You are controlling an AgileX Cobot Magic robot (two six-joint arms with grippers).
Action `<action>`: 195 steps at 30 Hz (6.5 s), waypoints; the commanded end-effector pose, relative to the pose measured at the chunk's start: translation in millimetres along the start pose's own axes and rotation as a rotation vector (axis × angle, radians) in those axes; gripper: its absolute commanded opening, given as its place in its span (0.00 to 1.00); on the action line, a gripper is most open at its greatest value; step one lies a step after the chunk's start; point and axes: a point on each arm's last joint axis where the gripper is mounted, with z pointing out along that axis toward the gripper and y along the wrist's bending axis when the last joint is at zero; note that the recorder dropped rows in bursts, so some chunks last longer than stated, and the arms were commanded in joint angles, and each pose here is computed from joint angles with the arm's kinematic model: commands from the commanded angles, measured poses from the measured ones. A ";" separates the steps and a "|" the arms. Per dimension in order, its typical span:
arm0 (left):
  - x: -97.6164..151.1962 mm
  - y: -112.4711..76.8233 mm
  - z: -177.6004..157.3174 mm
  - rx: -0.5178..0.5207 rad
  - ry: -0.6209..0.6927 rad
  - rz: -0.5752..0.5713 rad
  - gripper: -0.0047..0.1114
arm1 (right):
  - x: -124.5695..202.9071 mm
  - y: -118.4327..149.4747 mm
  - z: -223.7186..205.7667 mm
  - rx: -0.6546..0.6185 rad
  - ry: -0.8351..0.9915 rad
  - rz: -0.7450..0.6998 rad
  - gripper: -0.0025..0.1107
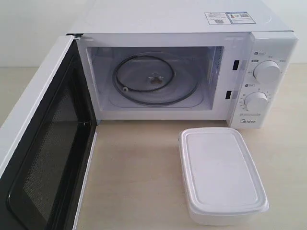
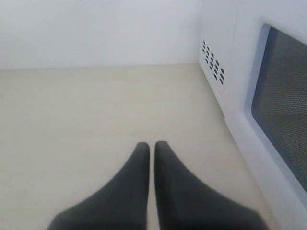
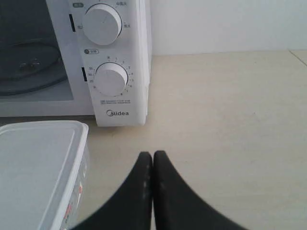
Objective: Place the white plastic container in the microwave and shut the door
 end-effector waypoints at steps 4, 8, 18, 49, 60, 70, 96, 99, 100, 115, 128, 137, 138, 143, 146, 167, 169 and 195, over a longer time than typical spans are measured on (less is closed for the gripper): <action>0.7 0.3 0.0 -0.005 -0.001 0.000 0.08 | 0.7 -0.2 0.0 0.003 -0.006 0.000 0.02; 0.7 0.3 0.0 -0.005 -0.001 0.000 0.08 | 0.7 -0.2 0.0 0.003 -0.006 0.002 0.02; 0.7 0.3 0.0 -0.005 -0.001 0.000 0.08 | -2.6 -0.2 0.0 0.003 -0.043 0.000 0.02; 0.7 0.3 0.0 -0.005 -0.001 0.000 0.08 | -67.0 -3.9 55.0 0.069 -0.270 -0.158 0.02; 0.7 0.3 0.0 -0.005 -0.001 0.000 0.08 | -63.4 -4.8 68.6 0.062 -0.246 -0.060 0.02; 0.7 0.3 0.0 -0.005 -0.001 0.000 0.08 | -61.2 -4.9 71.9 0.056 -0.229 -0.001 0.02; 0.7 0.3 0.0 -0.005 -0.001 0.000 0.08 | 14.9 14.2 146.1 -0.187 0.079 -0.108 0.02; 0.7 0.3 0.0 -0.005 -0.001 0.000 0.08 | 24.4 18.3 149.1 -0.238 0.111 -0.106 0.02; 0.7 0.3 0.0 -0.005 -0.001 0.000 0.08 | 26.7 19.7 149.5 -0.255 0.120 -0.106 0.02; 0.7 0.3 0.0 -0.005 -0.001 0.000 0.08 | 53.4 27.3 147.5 -0.366 0.314 -0.122 0.02; 0.7 0.3 0.0 -0.005 -0.001 0.000 0.08 | 60.0 44.0 136.0 -0.582 0.403 -0.095 0.02; 0.7 0.3 0.0 -0.005 -0.001 0.000 0.08 | 59.2 47.4 134.9 -0.637 0.390 -0.129 0.02; 0.7 0.3 0.0 -0.005 -0.001 0.000 0.08 | 58.0 47.4 137.0 -0.638 0.380 -0.140 0.02; 0.7 0.3 0.0 -0.005 -0.001 0.000 0.08 | 49.0 47.8 151.4 -0.642 0.328 -0.166 0.02; 0.7 0.3 0.0 -0.005 -0.001 0.000 0.08 | 43.5 50.6 158.5 -0.678 0.309 -0.165 0.02; 0.7 0.3 0.0 -0.005 -0.001 0.000 0.08 | 28.9 125.0 183.3 -0.800 0.339 -0.189 0.02; 0.7 0.3 0.0 -0.005 -0.001 0.000 0.08 | 31.6 130.3 182.3 -0.813 0.336 -0.172 0.02; 0.7 0.3 0.0 -0.005 -0.001 0.000 0.08 | 33.1 118.9 164.5 -0.598 0.176 0.035 0.02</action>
